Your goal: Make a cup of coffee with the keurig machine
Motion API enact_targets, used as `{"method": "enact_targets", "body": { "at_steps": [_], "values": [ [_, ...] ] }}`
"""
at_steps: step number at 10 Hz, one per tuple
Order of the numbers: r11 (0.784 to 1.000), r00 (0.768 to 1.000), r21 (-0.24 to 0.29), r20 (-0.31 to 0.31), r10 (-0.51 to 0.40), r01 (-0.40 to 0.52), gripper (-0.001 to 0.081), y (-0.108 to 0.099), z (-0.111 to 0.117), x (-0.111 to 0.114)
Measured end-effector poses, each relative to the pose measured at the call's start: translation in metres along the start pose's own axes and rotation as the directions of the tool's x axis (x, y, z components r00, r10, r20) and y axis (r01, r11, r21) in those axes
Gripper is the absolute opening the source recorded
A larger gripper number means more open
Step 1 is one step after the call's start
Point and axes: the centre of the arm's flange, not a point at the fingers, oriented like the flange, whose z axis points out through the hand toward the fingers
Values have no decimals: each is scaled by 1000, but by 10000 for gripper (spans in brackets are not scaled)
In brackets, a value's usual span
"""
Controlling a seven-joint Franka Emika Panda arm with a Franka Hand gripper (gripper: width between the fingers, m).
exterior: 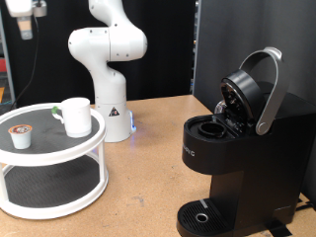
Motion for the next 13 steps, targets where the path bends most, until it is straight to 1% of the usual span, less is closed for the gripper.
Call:
{"method": "enact_targets", "body": {
  "at_steps": [1, 2, 3, 4, 6, 9, 10, 11, 13],
  "values": [
    [1000, 1000, 1, 11, -6, 6, 808, 7, 4, -11],
    [1000, 999, 4, 36, -16, 16, 808, 14, 10, -21],
    [1000, 998, 6, 60, -27, 27, 808, 18, 14, -27],
    [1000, 997, 3, 70, -28, 28, 808, 23, 17, -29],
    [1000, 997, -20, 68, -22, 24, 808, 30, 20, -30],
    [999, 997, -16, 68, -28, 29, 808, 30, 22, -31],
    [999, 997, -4, 65, -42, 42, 808, 29, 25, -30],
    [999, 997, 6, 63, -51, 51, 808, 27, 31, -29],
    [998, 996, -3, 67, -57, 58, 808, 25, 55, -27]
  ]
}}
